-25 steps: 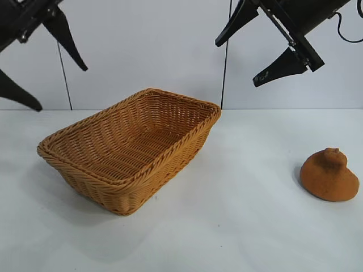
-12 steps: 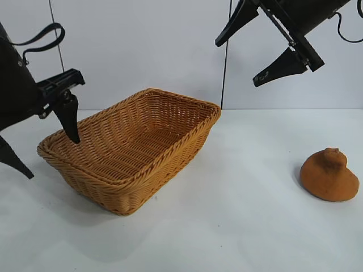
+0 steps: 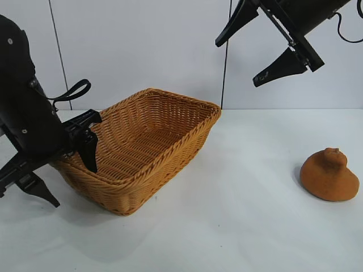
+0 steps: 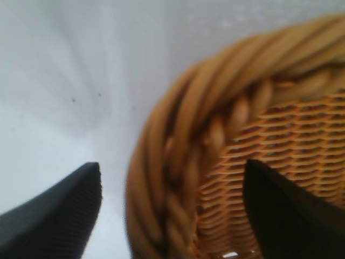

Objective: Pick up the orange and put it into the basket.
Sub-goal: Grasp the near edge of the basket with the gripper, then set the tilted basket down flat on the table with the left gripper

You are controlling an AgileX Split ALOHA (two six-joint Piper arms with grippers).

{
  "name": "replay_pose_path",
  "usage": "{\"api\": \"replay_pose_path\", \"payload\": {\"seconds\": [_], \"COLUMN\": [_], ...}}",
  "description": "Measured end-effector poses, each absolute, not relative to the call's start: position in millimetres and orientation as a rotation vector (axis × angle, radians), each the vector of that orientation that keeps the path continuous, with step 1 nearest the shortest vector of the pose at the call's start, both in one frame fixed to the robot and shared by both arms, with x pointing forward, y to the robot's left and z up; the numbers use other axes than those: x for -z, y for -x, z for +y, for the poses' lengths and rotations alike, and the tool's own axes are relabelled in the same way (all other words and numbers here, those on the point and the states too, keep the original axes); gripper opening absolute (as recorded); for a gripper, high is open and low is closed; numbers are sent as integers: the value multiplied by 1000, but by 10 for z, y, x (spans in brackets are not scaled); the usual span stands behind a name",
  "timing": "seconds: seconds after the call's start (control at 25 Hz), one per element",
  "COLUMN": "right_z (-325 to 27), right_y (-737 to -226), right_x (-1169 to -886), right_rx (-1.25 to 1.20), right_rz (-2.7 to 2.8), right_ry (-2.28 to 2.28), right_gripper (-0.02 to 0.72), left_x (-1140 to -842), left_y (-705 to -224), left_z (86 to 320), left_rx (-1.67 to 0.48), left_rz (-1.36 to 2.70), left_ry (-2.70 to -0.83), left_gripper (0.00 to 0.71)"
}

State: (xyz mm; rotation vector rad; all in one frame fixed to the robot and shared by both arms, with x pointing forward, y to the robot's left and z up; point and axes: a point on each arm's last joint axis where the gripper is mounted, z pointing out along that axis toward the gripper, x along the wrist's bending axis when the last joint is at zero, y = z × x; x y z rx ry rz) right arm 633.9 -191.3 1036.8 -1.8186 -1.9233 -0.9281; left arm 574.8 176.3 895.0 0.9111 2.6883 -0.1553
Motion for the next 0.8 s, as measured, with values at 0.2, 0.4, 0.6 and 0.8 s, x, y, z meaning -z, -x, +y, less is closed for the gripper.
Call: {"api": "replay_pose_path", "payload": {"seconds": [0.2, 0.4, 0.6, 0.8], "right_z": [-1913, -1913, -1912, -1912], "right_y": [-6339, -6339, -6338, -6336], "right_x": [-10368, -10368, -10368, -10368], "right_rx": [928, 928, 927, 924], "right_rz": [-1923, -1923, -1923, -1923], "right_ry": [1819, 1819, 1818, 1816], "right_gripper": [611, 611, 611, 611], "left_x": [-8947, -9142, -9482, -9686], "left_y": [-5736, -5833, -6124, -6371], "left_z": [1762, 1834, 1982, 1957], "left_rx": [165, 175, 174, 198], "left_rz": [2703, 2667, 2532, 2366], "left_ry": [-905, -938, -1168, -1445], "left_gripper": [118, 94, 94, 94]}}
